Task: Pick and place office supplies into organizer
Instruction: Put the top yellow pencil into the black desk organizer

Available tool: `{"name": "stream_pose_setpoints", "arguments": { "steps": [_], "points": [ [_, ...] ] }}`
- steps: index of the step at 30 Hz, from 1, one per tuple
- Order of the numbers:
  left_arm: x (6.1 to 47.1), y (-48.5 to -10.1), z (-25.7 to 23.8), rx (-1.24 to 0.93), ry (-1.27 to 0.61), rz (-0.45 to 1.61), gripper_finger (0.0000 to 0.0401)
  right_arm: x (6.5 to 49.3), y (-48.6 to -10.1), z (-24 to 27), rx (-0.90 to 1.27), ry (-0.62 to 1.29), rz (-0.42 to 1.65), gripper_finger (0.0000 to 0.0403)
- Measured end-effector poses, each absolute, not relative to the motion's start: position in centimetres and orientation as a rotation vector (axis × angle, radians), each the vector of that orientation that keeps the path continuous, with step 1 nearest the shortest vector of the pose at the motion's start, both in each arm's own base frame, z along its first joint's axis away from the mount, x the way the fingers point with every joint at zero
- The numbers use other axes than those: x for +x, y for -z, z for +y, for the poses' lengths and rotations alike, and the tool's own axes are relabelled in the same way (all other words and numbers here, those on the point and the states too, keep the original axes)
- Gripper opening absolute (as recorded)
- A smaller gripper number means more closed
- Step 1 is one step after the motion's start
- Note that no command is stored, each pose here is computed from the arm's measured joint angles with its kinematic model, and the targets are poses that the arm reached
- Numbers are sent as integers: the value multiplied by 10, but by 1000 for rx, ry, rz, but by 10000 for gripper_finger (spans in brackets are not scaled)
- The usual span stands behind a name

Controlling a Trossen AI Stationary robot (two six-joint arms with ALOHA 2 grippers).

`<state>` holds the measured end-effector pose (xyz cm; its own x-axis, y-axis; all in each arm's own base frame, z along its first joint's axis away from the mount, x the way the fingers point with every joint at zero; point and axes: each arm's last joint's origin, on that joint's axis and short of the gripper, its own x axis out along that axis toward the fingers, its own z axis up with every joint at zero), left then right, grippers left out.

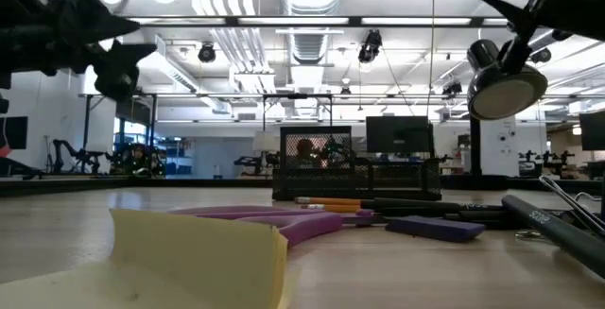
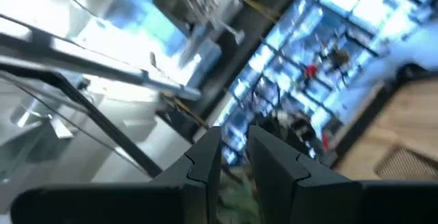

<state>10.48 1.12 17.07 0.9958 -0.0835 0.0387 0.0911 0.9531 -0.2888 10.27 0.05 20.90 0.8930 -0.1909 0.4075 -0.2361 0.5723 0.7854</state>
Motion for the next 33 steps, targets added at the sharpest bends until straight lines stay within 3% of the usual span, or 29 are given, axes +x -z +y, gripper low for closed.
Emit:
{"name": "stream_pose_setpoints", "arguments": {
  "steps": [11, 15, 18, 25, 29, 33],
  "points": [
    [94, -212, 11, -252, 102, -471, 157, 128, -199, 2, 991, 40, -343, 68],
    [91, -217, 15, -467, 10, -561, 157, 137, -213, 3, 925, 65, -349, 68],
    [98, -208, 19, -644, -87, -483, 157, 143, -232, 2, 827, 85, -384, 68],
    [117, -211, 23, -730, -128, -346, 157, 151, -273, -12, 584, 359, -485, 68],
    [132, -230, 26, -715, -144, -310, 157, 155, -278, -32, 575, 552, -369, 68],
    [158, -237, 31, -712, -188, -211, 157, 155, -278, -52, 671, 601, -170, 68]
  ]
}}
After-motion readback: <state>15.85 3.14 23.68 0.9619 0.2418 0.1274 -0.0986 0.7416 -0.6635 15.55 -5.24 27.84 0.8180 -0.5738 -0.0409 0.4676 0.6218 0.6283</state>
